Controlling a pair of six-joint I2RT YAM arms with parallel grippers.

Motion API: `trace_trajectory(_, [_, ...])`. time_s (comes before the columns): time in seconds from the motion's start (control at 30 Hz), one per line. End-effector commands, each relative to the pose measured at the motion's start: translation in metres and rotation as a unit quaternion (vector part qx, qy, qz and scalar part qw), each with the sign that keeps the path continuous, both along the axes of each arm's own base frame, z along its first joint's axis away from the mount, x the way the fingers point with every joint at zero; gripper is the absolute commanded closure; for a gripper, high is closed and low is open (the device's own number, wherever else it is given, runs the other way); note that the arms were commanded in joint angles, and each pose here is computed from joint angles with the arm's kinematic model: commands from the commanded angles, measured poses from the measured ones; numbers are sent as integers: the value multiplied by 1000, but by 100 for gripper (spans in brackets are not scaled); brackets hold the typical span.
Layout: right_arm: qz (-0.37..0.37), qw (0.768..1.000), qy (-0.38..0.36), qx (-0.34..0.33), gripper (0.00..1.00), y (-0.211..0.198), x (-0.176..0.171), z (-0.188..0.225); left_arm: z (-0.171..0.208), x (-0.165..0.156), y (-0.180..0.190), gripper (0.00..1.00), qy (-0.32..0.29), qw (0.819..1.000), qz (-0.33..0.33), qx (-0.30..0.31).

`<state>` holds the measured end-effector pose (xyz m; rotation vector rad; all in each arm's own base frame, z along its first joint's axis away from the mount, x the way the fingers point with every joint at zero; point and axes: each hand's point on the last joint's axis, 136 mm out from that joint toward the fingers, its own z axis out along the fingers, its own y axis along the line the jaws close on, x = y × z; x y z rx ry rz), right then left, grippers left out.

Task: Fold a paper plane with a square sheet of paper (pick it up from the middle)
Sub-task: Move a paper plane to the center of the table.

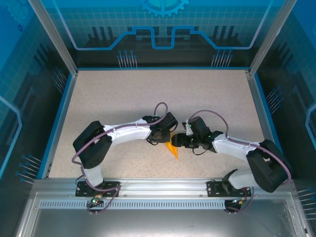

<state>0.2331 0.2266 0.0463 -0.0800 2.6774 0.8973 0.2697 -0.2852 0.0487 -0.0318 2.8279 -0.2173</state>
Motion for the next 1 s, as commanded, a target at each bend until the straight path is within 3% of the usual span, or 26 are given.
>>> trace_trajectory(0.0, [29, 999, -14, 28, 34, 20, 5, 10, 2, -1, 5, 89, -8, 1000, -3, 6])
trace_trajectory(0.5, [59, 998, -3, 25, 41, 37, -3, 1, 2, -1, 7, 89, -9, 1000, -2, 5])
trace_trajectory(0.97, [62, 997, 5, -36, 59, 34, -5, -18, 3, -1, 9, 88, -11, 1000, -3, 3])
